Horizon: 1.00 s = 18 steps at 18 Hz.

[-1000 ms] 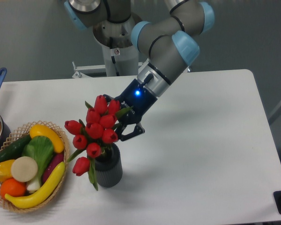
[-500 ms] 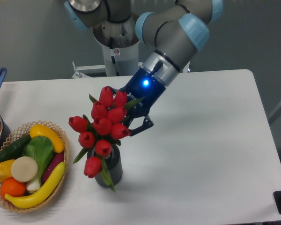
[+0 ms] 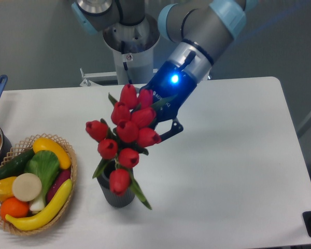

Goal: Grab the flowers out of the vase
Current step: 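Lift the gripped tulips straight up out of the black vase, then carry the tulips up and away from the vase over the table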

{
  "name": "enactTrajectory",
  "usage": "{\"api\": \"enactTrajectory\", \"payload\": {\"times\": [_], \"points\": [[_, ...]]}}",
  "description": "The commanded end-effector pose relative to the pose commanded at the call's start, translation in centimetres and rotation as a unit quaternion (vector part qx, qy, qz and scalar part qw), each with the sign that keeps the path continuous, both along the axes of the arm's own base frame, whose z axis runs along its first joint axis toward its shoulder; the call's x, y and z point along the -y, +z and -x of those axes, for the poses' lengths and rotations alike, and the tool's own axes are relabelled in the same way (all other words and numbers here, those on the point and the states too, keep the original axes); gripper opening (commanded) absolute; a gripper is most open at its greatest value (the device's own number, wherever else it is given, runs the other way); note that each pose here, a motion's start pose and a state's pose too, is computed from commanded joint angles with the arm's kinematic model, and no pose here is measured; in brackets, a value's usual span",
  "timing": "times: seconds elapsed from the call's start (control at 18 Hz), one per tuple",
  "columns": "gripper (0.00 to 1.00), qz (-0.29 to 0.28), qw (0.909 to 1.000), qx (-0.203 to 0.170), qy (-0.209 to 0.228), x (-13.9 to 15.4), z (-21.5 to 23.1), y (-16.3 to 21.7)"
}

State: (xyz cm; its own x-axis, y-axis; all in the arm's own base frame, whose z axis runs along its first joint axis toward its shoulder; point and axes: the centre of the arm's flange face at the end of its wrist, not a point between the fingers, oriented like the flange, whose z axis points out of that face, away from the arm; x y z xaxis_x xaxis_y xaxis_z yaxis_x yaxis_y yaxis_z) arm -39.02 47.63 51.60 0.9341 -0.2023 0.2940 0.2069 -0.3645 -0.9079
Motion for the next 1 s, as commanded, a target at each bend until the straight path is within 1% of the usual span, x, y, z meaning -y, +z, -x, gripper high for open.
{"api": "enactTrajectory", "payload": {"times": [0.17, 0.28, 0.44, 0.67, 0.78, 1.0], "points": [[0.42, -0.001, 1.0000, -0.001, 0.003, 0.2, 0.3, 0.3], [0.42, -0.005, 0.9999, -0.008, 0.014, 1.0, 1.5, 1.0], [0.42, -0.005, 0.9993, -0.016, 0.033, 2.5, 4.2, 0.5], [0.42, -0.010, 0.9974, -0.043, 0.057, 5.0, 8.7, -0.5], [0.42, -0.014, 0.9958, -0.068, 0.059, 6.0, 10.0, -1.2], [0.42, -0.014, 0.9946, -0.080, 0.066, 7.2, 11.9, -2.6]]}}
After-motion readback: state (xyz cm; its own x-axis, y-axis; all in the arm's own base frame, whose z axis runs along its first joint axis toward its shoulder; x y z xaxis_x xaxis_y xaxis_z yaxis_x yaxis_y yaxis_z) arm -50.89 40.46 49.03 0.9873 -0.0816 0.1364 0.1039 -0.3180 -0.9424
